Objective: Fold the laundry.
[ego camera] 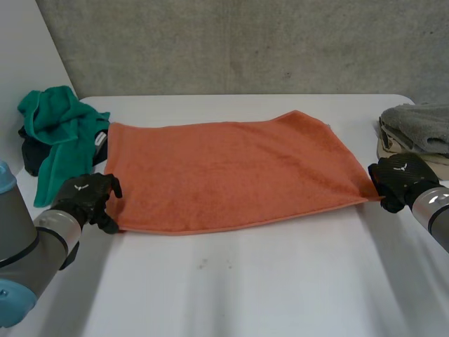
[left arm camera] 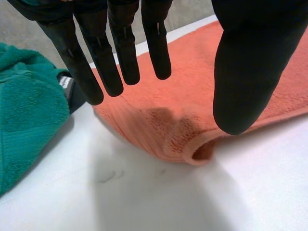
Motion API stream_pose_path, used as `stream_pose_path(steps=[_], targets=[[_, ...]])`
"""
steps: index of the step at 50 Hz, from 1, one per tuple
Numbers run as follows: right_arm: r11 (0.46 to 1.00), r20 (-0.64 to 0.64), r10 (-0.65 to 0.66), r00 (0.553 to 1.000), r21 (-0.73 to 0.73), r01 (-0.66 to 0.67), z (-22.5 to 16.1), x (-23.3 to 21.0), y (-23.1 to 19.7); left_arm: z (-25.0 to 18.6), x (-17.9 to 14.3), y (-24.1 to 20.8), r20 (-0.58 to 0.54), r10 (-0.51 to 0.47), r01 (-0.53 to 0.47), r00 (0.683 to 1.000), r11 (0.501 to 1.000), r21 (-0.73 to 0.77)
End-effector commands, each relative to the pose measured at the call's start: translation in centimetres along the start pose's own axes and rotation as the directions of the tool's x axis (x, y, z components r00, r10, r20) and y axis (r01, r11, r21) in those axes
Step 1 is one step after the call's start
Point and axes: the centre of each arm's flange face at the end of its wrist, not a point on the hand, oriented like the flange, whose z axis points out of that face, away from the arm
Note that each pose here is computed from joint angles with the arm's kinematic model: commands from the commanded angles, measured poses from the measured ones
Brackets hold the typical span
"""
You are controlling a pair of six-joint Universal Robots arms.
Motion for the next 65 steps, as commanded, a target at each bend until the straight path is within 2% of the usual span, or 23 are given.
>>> stream_pose_path(steps=[1,11,20,25,29,33,34,37,38,41,42,46,52,60,65], targets=[[1.000,0.002,-0.001,1.000,-0.003,0.001,0.0,-0.1,0.1,1.3,0.5,1.4,-0.018,0.033,-0.033,0.999,0.999,-0.034],[1.000,-0.001,-0.001,1.000,-0.001,0.001,0.0,0.0,0.0,3.3,0.5,3.0,-0.018,0.103,-0.104,0.994,0.992,-0.069],[1.000,-0.003,-0.005,1.000,-0.005,0.005,0.0,0.0,0.1,4.3,-1.1,1.8,0.062,0.103,-0.104,0.993,0.994,0.019],[0.999,0.012,-0.029,1.000,-0.019,0.029,-0.7,0.1,-0.4,3.0,-1.6,-0.6,0.106,0.104,-0.114,0.989,0.990,0.088],[0.993,0.088,-0.098,0.991,-0.054,0.103,-3.2,0.1,-1.9,1.1,-1.4,-2.2,0.113,0.137,-0.152,0.984,0.980,0.130],[0.977,0.165,-0.165,0.973,-0.106,0.183,-5.6,0.6,-2.6,-1.9,-1.0,-3.3,0.125,0.286,-0.301,0.950,0.945,0.128],[0.972,0.174,-0.180,0.968,-0.120,0.202,-6.1,0.8,-2.6,-3.0,-0.8,-3.2,0.125,0.368,-0.381,0.921,0.919,0.102],[0.940,0.235,-0.250,0.939,-0.175,0.293,-8.1,1.2,-2.5,-4.5,-0.6,-2.7,0.106,0.489,-0.496,0.866,0.867,0.049],[0.930,0.257,-0.264,0.930,-0.189,0.316,-8.6,1.2,-2.3,-5.5,-0.4,-2.0,0.082,0.560,-0.562,0.825,0.827,0.006],[0.891,0.330,-0.292,0.897,-0.247,0.381,-10.3,1.5,-1.5,-6.9,0.0,-0.9,0.032,0.642,-0.641,0.766,0.766,-0.043],[0.885,0.347,-0.295,0.890,-0.253,0.391,-10.6,1.6,-1.4,-7.7,0.2,-0.4,0.003,0.677,-0.676,0.736,0.734,-0.061],[0.875,0.373,-0.289,0.882,-0.270,0.401,-11.1,1.7,-0.8,-9.0,1.0,0.5,-0.043,0.729,-0.731,0.683,0.681,-0.056],[0.886,0.315,-0.310,0.897,-0.246,0.392,-9.8,1.8,-0.5,-7.1,1.2,0.9,-0.043,0.744,-0.745,0.667,0.666,-0.040],[0.942,0.131,-0.296,0.946,-0.123,0.312,-3.1,0.8,-1.8,1.0,2.6,-1.6,0.096,0.752,-0.758,0.652,0.643,0.105],[0.930,0.012,-0.362,0.932,-0.059,0.362,0.7,0.1,-3.1,6.8,3.0,-2.8,0.199,0.733,-0.760,0.650,0.624,0.181]])
